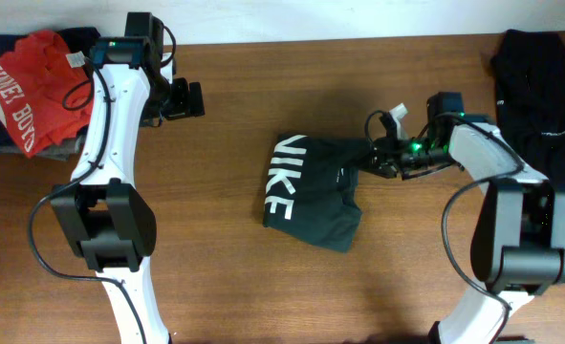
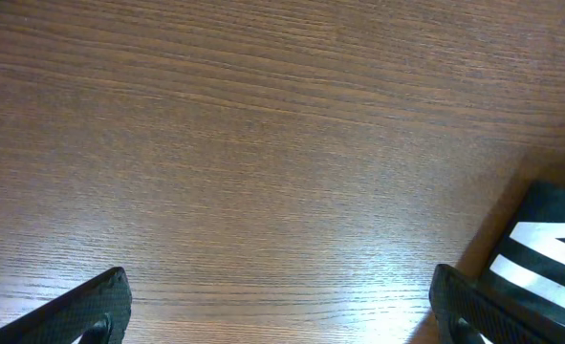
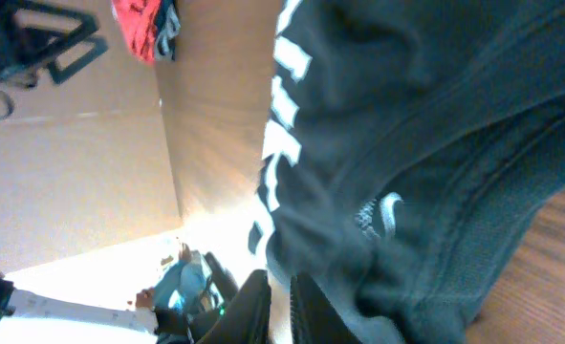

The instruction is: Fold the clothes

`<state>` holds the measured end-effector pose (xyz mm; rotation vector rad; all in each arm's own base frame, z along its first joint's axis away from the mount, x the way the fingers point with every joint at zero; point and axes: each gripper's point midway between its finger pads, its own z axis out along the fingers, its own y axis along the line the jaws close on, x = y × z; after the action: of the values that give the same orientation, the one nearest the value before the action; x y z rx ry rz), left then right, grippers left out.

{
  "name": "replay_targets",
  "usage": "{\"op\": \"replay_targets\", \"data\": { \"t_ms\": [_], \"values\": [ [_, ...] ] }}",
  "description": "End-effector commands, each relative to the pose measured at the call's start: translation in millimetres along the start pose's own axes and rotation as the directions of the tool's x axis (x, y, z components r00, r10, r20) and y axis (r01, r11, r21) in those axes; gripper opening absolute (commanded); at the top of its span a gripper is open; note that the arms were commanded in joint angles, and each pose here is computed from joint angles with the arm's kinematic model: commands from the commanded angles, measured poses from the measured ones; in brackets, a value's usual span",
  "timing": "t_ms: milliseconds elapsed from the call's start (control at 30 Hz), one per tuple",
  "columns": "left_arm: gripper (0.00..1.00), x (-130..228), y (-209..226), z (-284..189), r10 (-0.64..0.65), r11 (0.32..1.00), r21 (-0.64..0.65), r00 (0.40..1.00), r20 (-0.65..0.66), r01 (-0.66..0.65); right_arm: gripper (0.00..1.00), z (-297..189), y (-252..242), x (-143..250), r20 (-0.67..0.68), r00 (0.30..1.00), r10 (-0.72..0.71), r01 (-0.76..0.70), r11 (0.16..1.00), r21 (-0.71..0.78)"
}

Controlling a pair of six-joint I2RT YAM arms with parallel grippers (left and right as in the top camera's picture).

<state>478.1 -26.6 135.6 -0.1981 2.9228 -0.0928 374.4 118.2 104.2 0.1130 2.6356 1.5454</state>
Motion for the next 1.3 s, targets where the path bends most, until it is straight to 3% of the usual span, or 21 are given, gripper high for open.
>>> {"op": "replay_targets", "data": {
  "t_ms": [0,100,300,433,600,700,833,1033,1200,1233,1267],
  "values": [
    [0.99,-1,4,-8,-0.013,1.0,-0.008,1.0,0.016,0.014,0.15,-1,2,8,-0.021,0.999,-0.044,0.044,0.998,0.033],
    [0.99,-1,4,-8,-0.013,1.0,-0.008,1.0,0.016,0.014,0.15,9,-23,20,-0.06,0.998,-0.022,0.03,0.989,0.146],
    [0.99,-1,4,-8,-0.013,1.0,-0.007,1.0,0.019,0.013,0.18,35,-46,35,-0.097,0.995,-0.027,0.042,0.987,0.153],
    [0.99,-1,4,-8,-0.013,1.0,-0.008,1.0,0.016,0.014,0.16,40,-65,43,-0.117,0.992,0.056,-0.031,0.977,0.209],
    [0.99,0,4,-8,-0.013,1.0,-0.008,1.0,0.015,0.014,0.15,23,-110,47,-0.054,0.981,0.188,-0.14,0.865,0.482],
    [0.99,0,4,-8,-0.013,1.0,-0.008,1.0,0.016,0.013,0.15,12,-126,50,-0.021,0.974,0.227,-0.173,0.797,0.579],
    [0.99,-1,4,-8,-0.014,1.0,-0.008,1.0,0.016,0.014,0.06,0,-141,51,0.05,0.958,0.284,-0.244,0.706,0.665],
    [0.99,-1,4,-8,-0.013,1.0,-0.008,1.0,0.016,0.014,0.04,-13,-118,40,0.058,0.958,0.28,-0.245,0.701,0.67],
    [0.99,-1,4,-8,-0.013,1.0,-0.008,1.0,0.016,0.014,0.04,-34,-64,21,0.06,0.979,0.195,-0.189,0.751,0.632],
    [0.99,-1,4,-8,-0.013,1.0,-0.008,1.0,0.016,0.014,0.08,-36,-41,17,0.036,0.99,0.135,-0.13,0.801,0.584],
    [0.99,-1,4,-8,-0.013,1.0,-0.008,1.0,0.017,0.014,0.3,-35,-27,15,0.023,0.996,0.092,-0.089,0.832,0.548]
  ]
}}
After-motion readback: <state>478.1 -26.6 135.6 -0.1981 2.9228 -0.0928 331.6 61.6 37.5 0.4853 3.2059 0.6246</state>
